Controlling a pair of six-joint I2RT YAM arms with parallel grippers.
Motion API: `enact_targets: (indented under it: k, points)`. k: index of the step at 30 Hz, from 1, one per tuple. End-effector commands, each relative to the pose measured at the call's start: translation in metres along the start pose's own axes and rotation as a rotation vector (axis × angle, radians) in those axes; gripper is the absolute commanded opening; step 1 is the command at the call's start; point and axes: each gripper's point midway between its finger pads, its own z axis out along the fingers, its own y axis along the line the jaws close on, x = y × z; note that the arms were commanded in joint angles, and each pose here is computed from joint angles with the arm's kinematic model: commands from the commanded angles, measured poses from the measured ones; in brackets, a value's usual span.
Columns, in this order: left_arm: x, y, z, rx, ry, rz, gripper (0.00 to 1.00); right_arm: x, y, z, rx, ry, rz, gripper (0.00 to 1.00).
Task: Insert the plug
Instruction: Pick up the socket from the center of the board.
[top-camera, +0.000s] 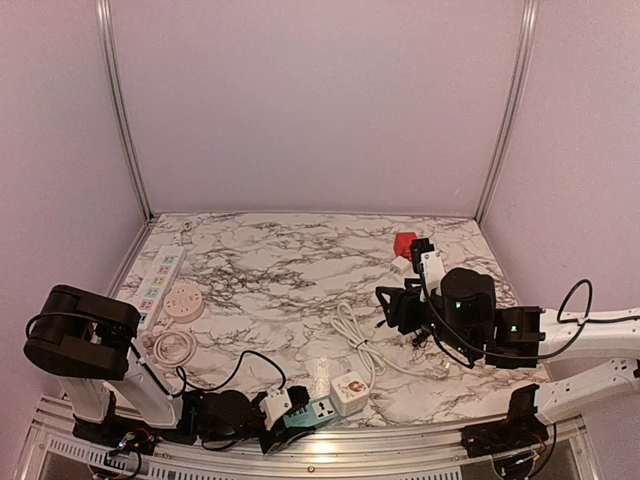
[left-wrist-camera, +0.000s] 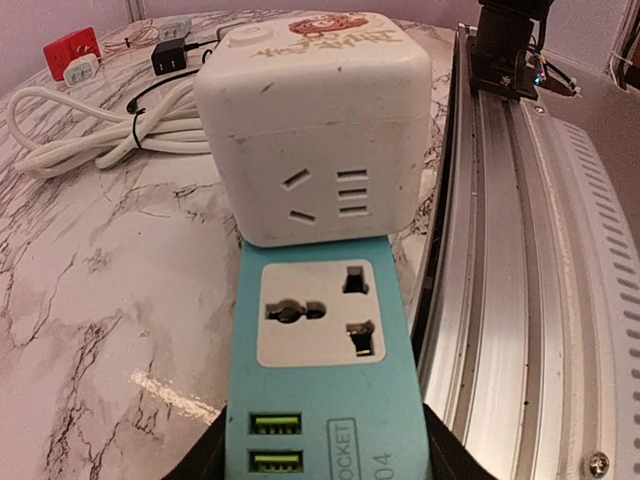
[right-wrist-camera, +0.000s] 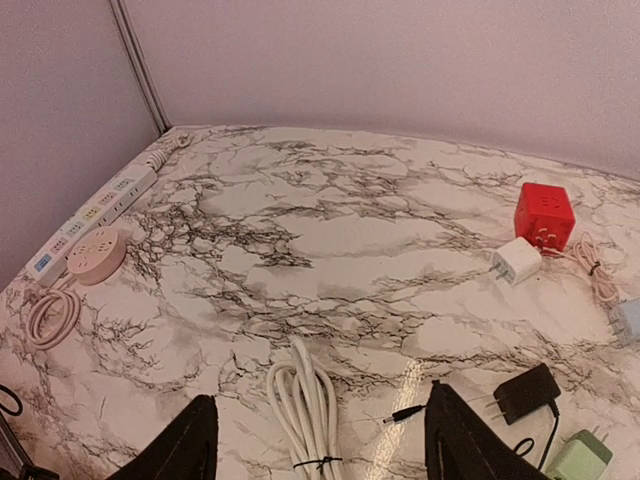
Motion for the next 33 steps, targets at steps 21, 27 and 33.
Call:
enact_targets:
  k: [21, 27, 33]
  points:
    - [-0.016, -0.020, 0.002, 0.070, -0.050, 0.025, 0.00, 0.032, -0.047, 0.038, 0.296, 0.156, 0.035, 0.78]
    - [-0.016, -0.020, 0.002, 0.067, -0.046, 0.024, 0.00, 0.063, -0.096, 0.054, 0.371, 0.249, 0.188, 0.77]
    - [-0.016, -0.020, 0.003, 0.066, -0.045, 0.024, 0.00, 0.079, -0.122, 0.055, 0.526, 0.283, 0.207, 0.77]
